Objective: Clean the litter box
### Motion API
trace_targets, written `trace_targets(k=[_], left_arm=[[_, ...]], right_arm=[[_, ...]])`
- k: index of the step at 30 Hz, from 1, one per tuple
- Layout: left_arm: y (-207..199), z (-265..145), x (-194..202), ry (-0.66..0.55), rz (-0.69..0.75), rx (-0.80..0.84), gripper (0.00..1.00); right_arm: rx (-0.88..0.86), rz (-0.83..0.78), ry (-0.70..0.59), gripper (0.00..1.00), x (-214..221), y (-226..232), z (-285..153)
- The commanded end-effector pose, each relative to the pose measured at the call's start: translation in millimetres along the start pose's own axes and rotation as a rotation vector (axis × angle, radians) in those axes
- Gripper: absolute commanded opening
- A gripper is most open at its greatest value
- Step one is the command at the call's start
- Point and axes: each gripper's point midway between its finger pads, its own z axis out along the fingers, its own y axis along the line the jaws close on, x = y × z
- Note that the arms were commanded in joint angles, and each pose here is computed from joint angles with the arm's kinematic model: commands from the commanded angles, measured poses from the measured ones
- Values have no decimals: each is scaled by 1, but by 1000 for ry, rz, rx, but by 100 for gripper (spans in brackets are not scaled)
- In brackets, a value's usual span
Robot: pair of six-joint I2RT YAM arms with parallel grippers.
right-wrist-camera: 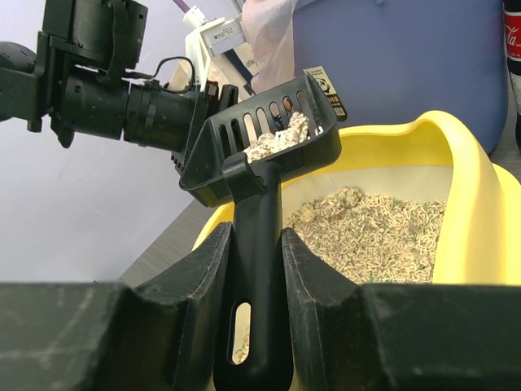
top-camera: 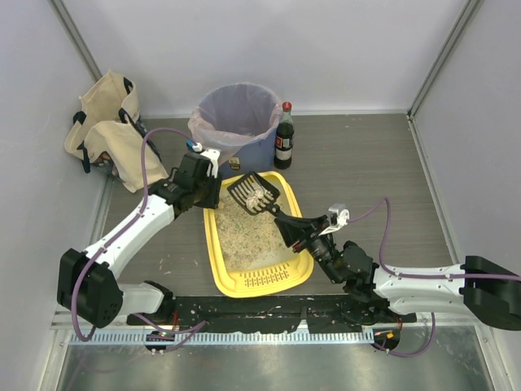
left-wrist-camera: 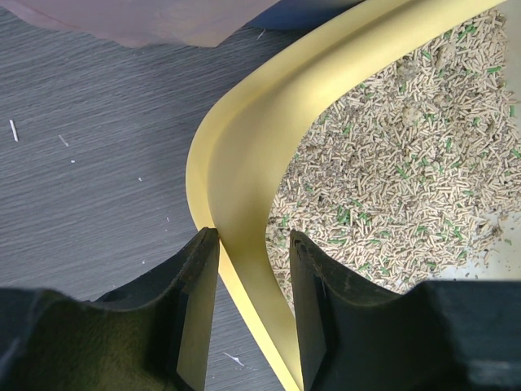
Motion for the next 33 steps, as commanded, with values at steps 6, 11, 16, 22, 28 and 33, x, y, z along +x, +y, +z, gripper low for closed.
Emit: trace_targets(k=[6, 11, 16, 22, 28, 33], left_arm=[[-11, -6, -22, -72, 3, 55, 43], [-11, -8, -22, -74, 4, 53, 43], [-10, -9, -24, -84, 2, 49, 43], [-11, -9, -24, -85, 3, 52, 43], [-10, -10, -24, -86, 3, 47, 43], [-10, -12, -25, -95, 4, 49, 43]], right_arm=[[-57, 97, -111, 1, -35, 16, 1], [8, 86, -99, 1, -32, 5, 3], [-7, 13, 18, 1, -8, 12, 11], [-26, 29, -21, 1, -17, 14, 10], [-56, 36, -53, 1, -23, 19, 9], [-7, 16, -60, 2, -20, 1, 0]])
